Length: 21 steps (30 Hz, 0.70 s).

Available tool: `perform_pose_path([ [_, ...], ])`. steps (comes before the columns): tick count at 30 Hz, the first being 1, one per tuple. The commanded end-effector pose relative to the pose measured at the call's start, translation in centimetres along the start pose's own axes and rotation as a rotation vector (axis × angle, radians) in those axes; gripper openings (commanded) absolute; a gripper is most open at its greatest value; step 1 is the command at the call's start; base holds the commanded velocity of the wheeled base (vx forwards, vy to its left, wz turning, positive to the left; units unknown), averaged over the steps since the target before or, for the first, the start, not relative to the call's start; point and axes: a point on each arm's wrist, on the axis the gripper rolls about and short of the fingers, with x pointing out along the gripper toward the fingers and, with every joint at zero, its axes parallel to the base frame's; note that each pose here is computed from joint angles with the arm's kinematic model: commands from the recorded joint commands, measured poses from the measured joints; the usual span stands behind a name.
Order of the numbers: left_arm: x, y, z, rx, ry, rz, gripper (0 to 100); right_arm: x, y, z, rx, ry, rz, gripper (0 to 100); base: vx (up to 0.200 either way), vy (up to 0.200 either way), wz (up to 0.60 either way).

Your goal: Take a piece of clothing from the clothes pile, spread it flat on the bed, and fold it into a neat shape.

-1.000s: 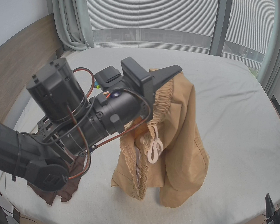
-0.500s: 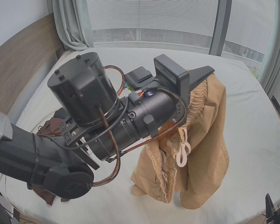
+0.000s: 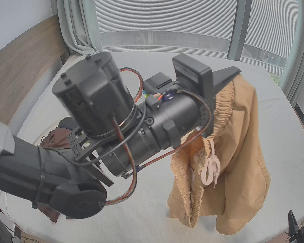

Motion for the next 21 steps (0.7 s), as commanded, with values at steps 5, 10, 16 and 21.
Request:
perform_pose_path([
  [5, -3.0, 2.9, 5.4, 0.063, -0.155, 0.075, 0, 0.1, 0.0, -0.5, 0.001, 0.010, -0.002, 100, 0.000, 0.000, 0.00],
  [10, -6.3, 4.6, 7.2, 0.155, -0.209, 0.142, 0, 0.1, 0.0, -0.5, 0.001, 0.010, 0.000, 100, 0.000, 0.000, 0.00],
  [16, -9.4, 6.7, 7.4, 0.235, -0.205, 0.167, 0, 0.1, 0.0, -0.5, 0.001, 0.010, 0.000, 100, 0.000, 0.000, 0.00],
  [21, -11.4, 7.1, 8.4, 0.248, -0.216, 0.216, 0, 0.1, 0.0, -0.5, -0.004, 0.010, 0.001, 100, 0.000, 0.000, 0.00],
])
